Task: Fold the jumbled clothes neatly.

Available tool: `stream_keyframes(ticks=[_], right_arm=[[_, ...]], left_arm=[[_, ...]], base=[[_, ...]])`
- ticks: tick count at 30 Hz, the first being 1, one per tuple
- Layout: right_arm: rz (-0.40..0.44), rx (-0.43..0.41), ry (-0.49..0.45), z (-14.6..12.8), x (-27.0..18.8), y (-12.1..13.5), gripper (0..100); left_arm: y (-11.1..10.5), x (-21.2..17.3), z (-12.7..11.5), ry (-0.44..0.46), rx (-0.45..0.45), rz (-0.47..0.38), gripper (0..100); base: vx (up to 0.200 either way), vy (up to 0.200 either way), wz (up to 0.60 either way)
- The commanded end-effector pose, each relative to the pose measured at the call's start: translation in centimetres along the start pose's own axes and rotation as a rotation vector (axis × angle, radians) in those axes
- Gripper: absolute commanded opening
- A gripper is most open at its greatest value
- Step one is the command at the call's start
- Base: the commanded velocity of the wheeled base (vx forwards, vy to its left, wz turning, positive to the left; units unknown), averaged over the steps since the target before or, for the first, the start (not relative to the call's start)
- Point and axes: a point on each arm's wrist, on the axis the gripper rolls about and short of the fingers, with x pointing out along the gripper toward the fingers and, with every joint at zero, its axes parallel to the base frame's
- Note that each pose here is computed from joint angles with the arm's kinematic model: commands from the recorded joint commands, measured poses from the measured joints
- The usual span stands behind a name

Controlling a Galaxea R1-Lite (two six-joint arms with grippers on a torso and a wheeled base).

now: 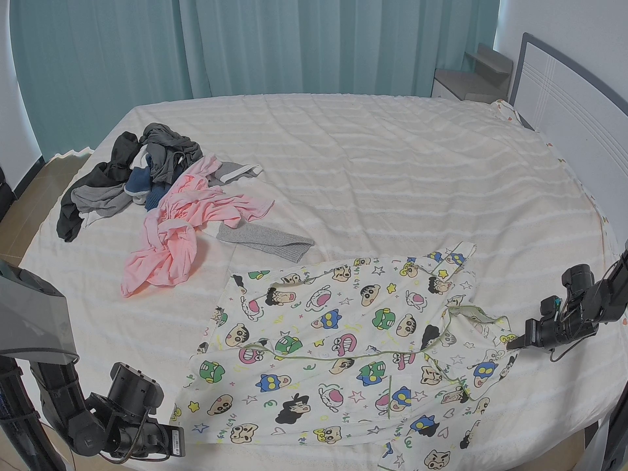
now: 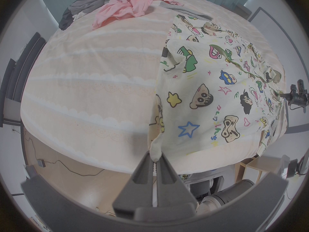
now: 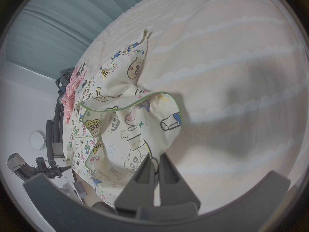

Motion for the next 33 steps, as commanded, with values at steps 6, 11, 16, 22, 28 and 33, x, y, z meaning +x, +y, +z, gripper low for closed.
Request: stream_keyframes(ticks=[6,11,16,22,28,33], right_arm=[[-0.053,-0.034,0.009,0.31,-1.18,-0.54,0],[-0.093,-0.036,0.015,0.26,-1.17,-0.59,0],[-0.111,-0.042,0.046,0.09,-1.48,-0.46,0],[-0.129,-0.054,0.061,0.03,-1.53,-0.53,0],[-0.164,-0.059,0.064,0.06,-1.54,-0.61,0],[-0.181,-0.085,0.069,0.04,-1.49,-0.63,0]], left_arm=[[0.21,-0.12,-0.45,0.016,0.003,0.009,0],[0.21,-0.12,-0.45,0.016,0.003,0.009,0],[0.22,-0.10,-0.47,0.019,0.018,0.010,0],[0.22,-0.06,-0.50,0.022,0.037,0.011,0],[0.22,-0.06,-0.50,0.022,0.037,0.011,0],[0.05,-0.06,-0.58,0.024,0.049,0.007,0]], base=[[0.000,0.000,0.00],[0.000,0.000,0.00],[0.000,0.000,0.00],[0.000,0.000,0.00],[0.000,0.000,0.00],[0.000,0.000,0.00]])
